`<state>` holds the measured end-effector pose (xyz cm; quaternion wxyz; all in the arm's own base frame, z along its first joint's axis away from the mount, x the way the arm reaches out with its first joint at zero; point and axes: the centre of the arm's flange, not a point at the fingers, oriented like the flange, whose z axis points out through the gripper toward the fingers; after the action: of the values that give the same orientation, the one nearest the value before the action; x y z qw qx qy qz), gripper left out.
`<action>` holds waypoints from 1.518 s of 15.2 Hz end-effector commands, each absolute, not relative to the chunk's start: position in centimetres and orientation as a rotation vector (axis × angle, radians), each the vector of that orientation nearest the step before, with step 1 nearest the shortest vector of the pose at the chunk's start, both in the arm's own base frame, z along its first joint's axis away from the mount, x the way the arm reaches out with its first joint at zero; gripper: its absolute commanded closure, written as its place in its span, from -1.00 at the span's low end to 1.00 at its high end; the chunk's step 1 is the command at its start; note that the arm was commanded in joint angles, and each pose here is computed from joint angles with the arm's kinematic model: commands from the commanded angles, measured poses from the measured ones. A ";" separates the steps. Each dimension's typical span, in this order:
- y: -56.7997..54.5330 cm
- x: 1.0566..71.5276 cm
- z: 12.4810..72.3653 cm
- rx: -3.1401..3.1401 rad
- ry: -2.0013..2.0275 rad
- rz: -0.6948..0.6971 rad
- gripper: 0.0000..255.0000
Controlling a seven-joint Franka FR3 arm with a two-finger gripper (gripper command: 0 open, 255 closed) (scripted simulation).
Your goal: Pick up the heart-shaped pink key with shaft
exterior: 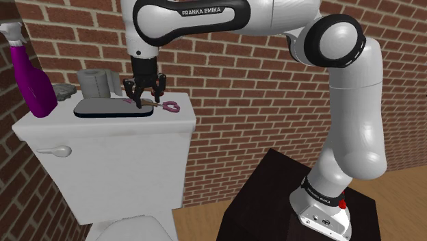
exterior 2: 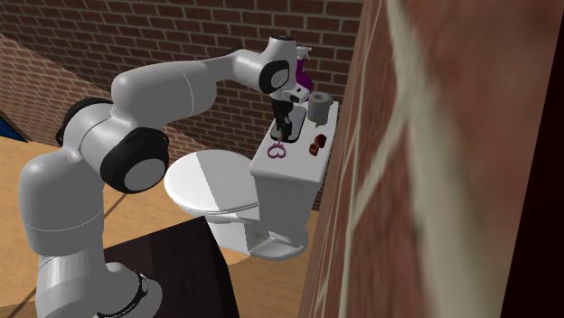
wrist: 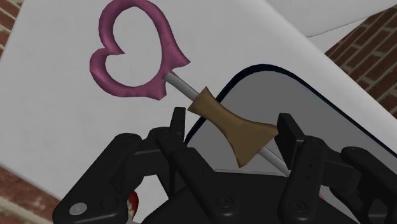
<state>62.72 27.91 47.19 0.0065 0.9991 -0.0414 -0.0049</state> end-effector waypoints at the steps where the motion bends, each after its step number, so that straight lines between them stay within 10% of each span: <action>1: 27.9 62.7 47.2 3.126 -0.129 -0.015 1.00; 23: 27.9 62.8 55.1 3.126 -0.129 -0.015 1.00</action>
<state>62.73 27.88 54.83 0.0064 0.9991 -0.0414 -0.0046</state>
